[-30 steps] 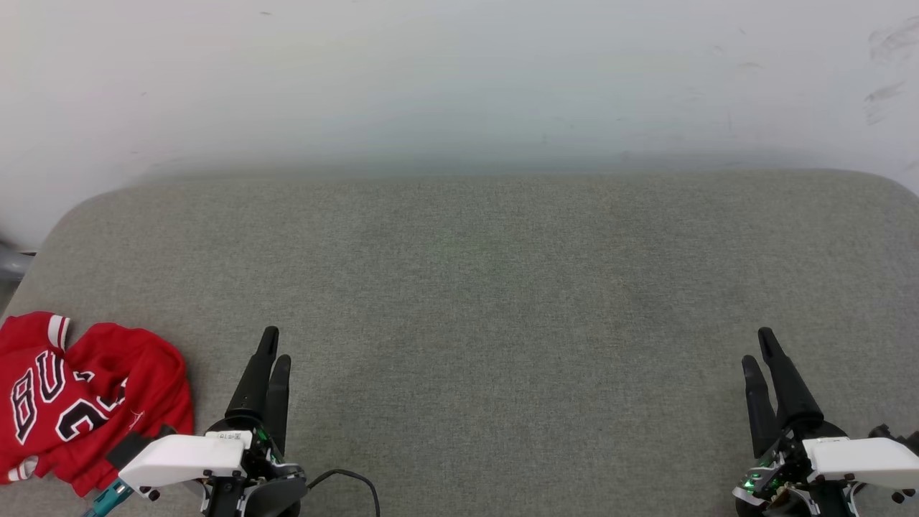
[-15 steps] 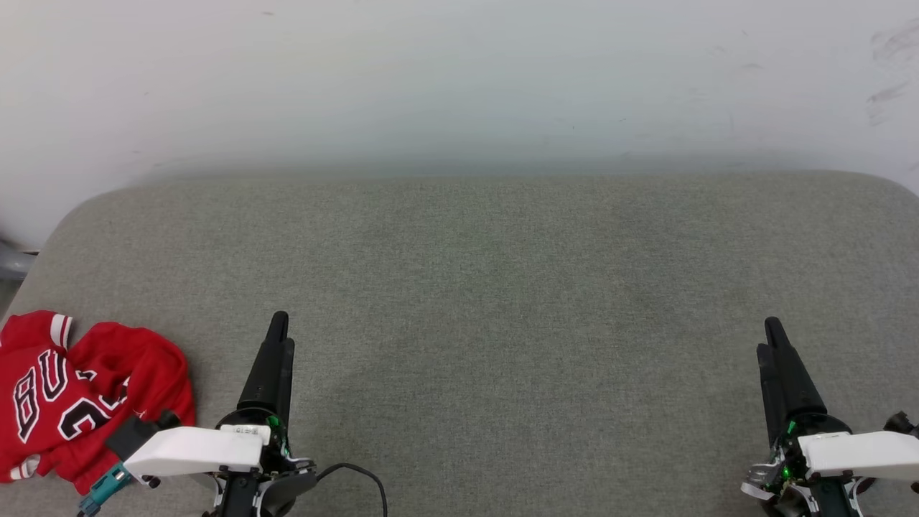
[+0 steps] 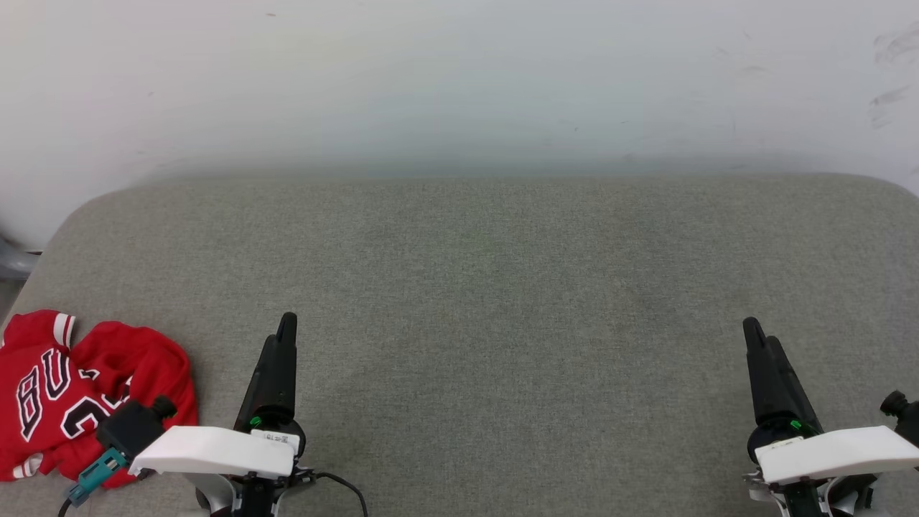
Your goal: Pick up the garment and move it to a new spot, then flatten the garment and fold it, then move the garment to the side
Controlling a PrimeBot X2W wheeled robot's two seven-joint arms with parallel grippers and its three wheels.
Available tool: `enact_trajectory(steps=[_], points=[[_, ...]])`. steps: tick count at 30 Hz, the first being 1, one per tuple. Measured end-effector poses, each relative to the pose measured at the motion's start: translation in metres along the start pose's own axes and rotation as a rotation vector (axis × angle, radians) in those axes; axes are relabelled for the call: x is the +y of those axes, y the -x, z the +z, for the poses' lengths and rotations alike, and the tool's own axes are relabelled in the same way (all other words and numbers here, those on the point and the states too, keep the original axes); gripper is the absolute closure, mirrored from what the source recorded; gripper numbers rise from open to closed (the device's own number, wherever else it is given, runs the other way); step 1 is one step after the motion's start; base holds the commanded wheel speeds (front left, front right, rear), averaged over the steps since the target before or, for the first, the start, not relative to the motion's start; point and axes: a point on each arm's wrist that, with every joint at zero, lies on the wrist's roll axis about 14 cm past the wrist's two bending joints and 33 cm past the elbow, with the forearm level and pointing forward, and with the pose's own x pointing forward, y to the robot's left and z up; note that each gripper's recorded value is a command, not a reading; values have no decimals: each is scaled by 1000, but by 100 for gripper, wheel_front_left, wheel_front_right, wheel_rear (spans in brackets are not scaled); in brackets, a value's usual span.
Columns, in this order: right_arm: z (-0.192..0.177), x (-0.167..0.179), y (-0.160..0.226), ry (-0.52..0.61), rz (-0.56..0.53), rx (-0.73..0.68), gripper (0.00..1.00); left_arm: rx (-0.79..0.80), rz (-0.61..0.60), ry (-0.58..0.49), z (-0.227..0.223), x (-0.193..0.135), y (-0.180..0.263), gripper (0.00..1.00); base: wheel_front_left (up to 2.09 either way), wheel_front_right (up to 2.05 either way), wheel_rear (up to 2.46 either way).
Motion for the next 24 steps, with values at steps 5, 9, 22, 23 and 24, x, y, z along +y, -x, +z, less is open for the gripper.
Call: enact_trajectory(steps=[5, 9, 22, 23, 24], points=[[-1, 6, 0, 136, 22, -1, 0, -6, -20, -115, 1, -5, 0, 0, 0, 0, 0], [-4, 8, 1, 231, 35, 15, 0, -7, -39, -200, 0, -10, 1, 0, 0, 0, 0], [-9, 13, 4, 507, 67, 48, 0, 28, -79, -518, -8, -11, 4, 0, 0, 0, 0], [-9, 13, 4, 526, 68, 49, 0, 29, -80, -539, -8, -11, 4, 0, 0, 0, 0], [-9, 13, 4, 543, 69, 51, 0, 30, -82, -561, -9, -10, 4, 0, 0, 0, 0]])
